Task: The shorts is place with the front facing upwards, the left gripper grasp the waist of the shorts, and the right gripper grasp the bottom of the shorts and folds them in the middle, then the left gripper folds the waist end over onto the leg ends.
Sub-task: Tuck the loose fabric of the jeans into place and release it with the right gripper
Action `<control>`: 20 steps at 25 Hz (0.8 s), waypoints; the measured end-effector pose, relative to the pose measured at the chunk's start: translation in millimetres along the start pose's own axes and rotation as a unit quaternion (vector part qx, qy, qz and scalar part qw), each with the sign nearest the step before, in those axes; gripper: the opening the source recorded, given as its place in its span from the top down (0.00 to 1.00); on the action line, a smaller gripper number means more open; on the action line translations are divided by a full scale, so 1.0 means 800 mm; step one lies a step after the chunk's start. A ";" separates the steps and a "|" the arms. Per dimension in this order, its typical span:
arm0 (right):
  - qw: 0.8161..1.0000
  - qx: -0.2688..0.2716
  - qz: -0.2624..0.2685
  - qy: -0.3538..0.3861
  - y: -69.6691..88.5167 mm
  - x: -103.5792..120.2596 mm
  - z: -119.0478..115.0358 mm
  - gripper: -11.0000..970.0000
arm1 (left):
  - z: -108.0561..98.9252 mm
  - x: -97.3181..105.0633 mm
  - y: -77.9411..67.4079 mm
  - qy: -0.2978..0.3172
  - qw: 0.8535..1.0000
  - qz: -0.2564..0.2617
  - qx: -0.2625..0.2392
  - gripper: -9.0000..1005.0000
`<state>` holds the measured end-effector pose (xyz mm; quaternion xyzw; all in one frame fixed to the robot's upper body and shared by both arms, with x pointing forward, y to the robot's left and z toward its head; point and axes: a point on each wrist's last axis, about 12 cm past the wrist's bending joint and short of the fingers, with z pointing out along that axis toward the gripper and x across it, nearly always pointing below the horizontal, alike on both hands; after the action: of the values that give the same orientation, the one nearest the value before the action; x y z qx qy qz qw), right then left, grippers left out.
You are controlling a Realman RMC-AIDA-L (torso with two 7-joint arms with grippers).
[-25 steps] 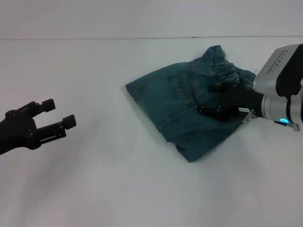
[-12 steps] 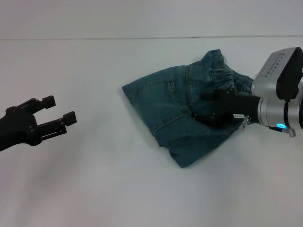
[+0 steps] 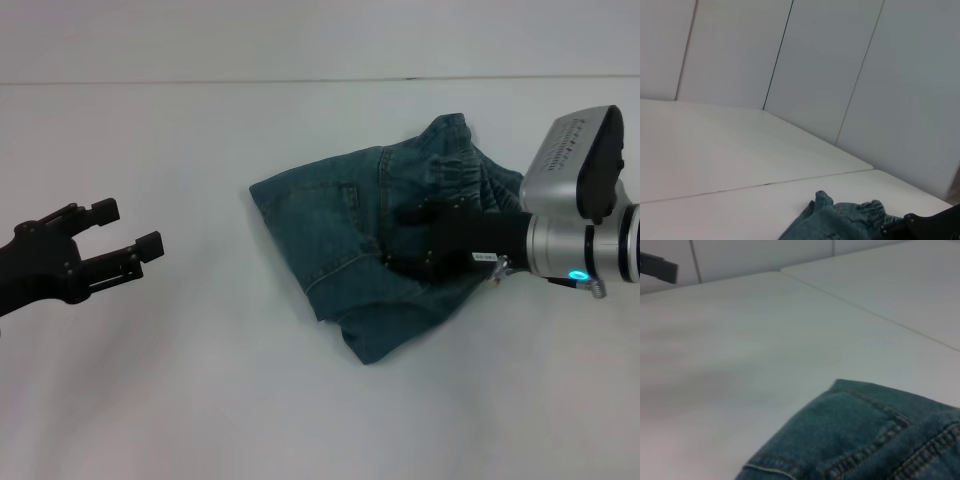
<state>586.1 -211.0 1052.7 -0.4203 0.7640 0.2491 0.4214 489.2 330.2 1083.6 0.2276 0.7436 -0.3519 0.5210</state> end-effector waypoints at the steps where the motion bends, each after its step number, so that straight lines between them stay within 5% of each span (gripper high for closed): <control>1: 1.000 -0.005 -0.002 -0.001 0.003 -0.002 0.003 0.18 | 0.000 0.000 0.000 0.000 1.000 0.000 0.000 0.10; 20: 0.998 -0.047 -0.032 -0.004 0.034 -0.024 0.038 0.18 | 0.003 0.000 -0.002 -0.001 1.000 -0.001 0.003 0.10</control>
<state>582.0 -166.3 1053.7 -0.4632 0.7356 0.2730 0.4121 489.5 327.8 1083.3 0.2287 0.7422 -0.3547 0.5206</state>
